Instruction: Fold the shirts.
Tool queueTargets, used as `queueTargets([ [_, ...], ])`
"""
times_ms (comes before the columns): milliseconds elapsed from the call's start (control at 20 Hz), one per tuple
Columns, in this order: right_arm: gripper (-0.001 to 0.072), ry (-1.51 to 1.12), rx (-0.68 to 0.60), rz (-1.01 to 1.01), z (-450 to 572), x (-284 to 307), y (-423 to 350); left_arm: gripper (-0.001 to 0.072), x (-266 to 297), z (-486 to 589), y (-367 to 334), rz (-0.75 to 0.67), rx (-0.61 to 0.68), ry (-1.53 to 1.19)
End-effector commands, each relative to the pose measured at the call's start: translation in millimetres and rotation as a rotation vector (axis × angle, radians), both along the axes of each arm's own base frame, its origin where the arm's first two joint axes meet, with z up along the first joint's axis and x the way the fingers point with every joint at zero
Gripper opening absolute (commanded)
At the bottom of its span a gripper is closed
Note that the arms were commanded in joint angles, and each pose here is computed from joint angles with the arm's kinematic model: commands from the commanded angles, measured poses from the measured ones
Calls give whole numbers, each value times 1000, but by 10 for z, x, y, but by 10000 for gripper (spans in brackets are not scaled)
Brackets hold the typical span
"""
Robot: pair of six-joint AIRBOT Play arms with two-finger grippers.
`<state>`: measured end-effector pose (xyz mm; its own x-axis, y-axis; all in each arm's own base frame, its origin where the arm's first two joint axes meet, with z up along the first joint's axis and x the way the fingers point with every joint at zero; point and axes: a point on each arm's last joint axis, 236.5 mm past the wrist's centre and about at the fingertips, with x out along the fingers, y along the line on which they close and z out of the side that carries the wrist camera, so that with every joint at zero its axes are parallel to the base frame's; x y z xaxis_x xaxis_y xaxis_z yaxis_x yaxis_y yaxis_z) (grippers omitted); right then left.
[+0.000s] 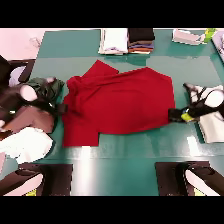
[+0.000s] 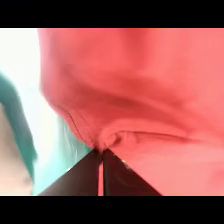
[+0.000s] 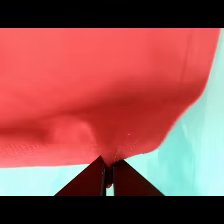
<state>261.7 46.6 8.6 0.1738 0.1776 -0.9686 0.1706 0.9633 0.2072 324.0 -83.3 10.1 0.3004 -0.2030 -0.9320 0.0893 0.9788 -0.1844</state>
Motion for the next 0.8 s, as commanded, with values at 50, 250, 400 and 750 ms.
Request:
queueTargets([
  [50,19,-333,-29,32,1389,579,-41,22,287,2213,138,7,8,-572],
  [250,19,-797,-89,4,3260,669,-183,22,-473,4331,336,50,-26,-1099],
  [400,19,-1042,-149,-40,4247,305,-345,22,-1137,5205,425,66,-64,-1342],
  [750,16,-1144,-235,-115,4620,-141,-600,20,-1539,5819,484,84,-101,-1544],
])
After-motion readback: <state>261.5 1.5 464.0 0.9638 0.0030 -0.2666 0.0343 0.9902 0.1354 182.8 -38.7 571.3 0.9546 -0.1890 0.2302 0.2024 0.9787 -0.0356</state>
